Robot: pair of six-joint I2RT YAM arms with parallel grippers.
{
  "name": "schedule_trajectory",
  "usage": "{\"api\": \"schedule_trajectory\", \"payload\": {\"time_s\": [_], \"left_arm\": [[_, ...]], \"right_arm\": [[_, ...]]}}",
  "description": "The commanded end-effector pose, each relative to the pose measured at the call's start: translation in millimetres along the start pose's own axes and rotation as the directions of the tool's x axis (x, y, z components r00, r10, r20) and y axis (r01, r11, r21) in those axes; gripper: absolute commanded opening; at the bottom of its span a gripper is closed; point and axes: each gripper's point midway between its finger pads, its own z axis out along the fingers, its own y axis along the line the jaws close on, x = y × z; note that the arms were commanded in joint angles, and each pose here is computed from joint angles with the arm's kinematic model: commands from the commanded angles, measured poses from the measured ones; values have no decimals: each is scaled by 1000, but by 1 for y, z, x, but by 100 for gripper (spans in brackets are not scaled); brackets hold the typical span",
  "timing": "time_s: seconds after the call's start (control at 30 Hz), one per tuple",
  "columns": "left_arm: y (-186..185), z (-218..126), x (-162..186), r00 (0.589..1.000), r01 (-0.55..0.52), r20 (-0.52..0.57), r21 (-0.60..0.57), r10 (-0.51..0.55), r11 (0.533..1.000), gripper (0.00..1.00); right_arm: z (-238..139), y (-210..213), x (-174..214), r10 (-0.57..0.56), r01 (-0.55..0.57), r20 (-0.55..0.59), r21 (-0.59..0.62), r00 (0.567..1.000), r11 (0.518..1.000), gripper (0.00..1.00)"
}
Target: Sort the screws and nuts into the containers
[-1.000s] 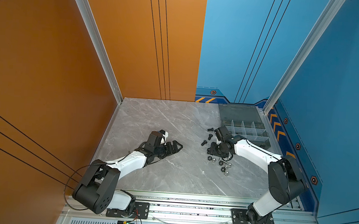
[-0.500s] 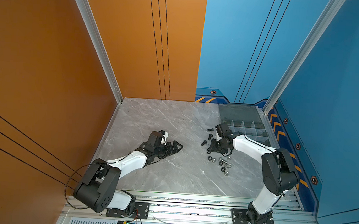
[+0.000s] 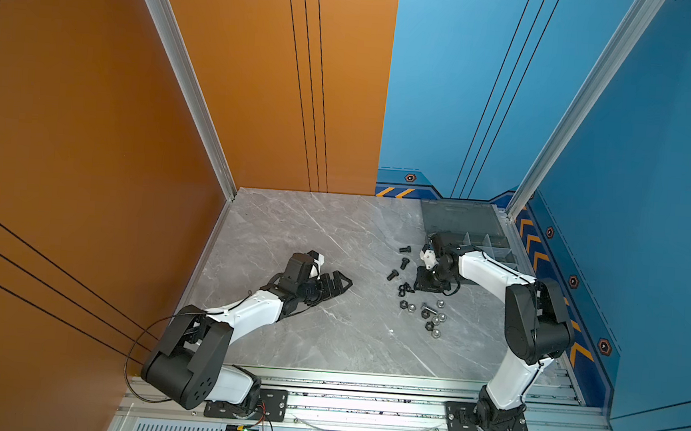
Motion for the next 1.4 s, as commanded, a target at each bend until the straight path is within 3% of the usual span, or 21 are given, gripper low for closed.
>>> {"api": "schedule_trajectory", "payload": {"time_s": [0.0, 1.37], "left_arm": [[-6, 2, 1, 1000, -12, -6, 7, 12, 1000, 98], [-4, 5, 2, 1000, -12, -14, 0, 12, 1000, 98]], "right_arm": [[-3, 6, 0, -66, 66, -28, -7, 997, 998, 32], [29, 18, -9, -128, 129, -67, 4, 989, 992, 27]]}}
